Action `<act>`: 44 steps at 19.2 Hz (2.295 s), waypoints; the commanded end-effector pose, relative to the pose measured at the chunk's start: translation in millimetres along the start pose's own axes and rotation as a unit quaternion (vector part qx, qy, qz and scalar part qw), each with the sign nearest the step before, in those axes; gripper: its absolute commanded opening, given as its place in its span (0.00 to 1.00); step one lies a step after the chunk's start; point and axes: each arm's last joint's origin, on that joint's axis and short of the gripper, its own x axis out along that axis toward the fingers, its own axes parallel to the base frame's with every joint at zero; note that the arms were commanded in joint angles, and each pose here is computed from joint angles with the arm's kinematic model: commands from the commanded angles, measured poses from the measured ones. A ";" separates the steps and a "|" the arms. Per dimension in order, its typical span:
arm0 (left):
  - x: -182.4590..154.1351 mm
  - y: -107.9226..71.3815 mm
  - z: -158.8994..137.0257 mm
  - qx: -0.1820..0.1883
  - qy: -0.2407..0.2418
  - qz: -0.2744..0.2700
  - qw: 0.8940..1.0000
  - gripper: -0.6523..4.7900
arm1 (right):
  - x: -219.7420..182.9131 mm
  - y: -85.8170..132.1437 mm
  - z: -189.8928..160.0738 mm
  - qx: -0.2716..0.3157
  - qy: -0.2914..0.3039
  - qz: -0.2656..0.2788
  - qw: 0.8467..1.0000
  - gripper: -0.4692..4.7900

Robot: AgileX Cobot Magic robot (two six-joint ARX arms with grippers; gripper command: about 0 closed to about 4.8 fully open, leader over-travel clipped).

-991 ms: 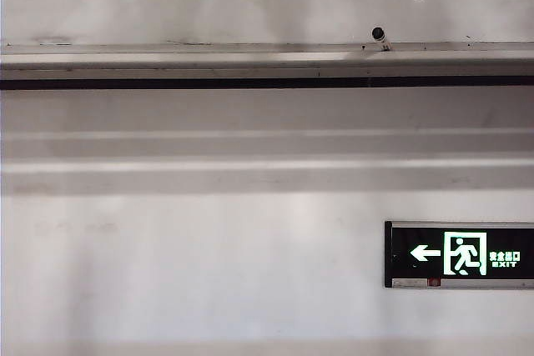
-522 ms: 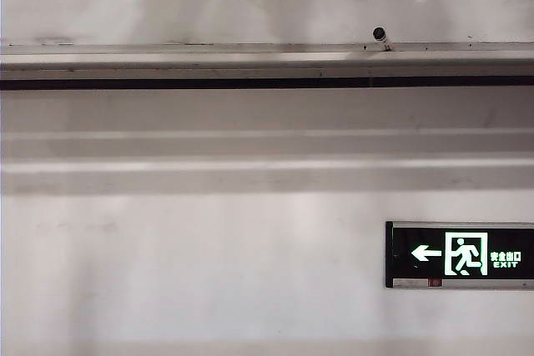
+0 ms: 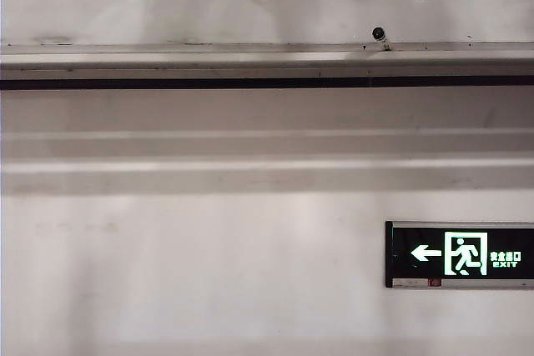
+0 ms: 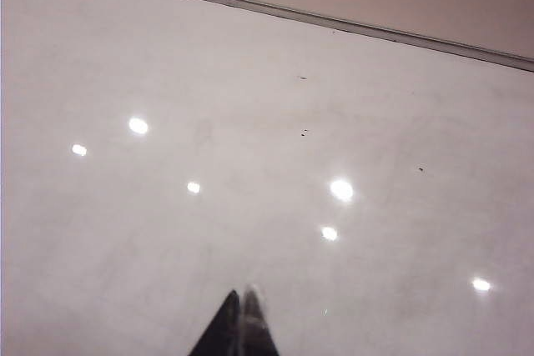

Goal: Wipe the whiteboard clean using the black magnetic whiteboard eraser attached to the whiteboard.

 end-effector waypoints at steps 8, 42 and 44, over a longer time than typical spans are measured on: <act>-0.7 -0.5 -8.6 -0.005 0.049 0.005 0.999 0.39 | -1.8 -2.2 4.9 0.003 -0.008 -0.004 1.000 0.09; -5.8 0.2 7.7 -0.040 0.014 -0.032 0.999 0.39 | -4.8 -4.3 8.8 0.016 -0.004 -0.001 1.000 0.09; -5.9 -1.0 8.5 -0.055 0.008 -0.054 0.997 0.39 | -4.8 -4.3 8.8 0.016 -0.004 -0.001 1.000 0.09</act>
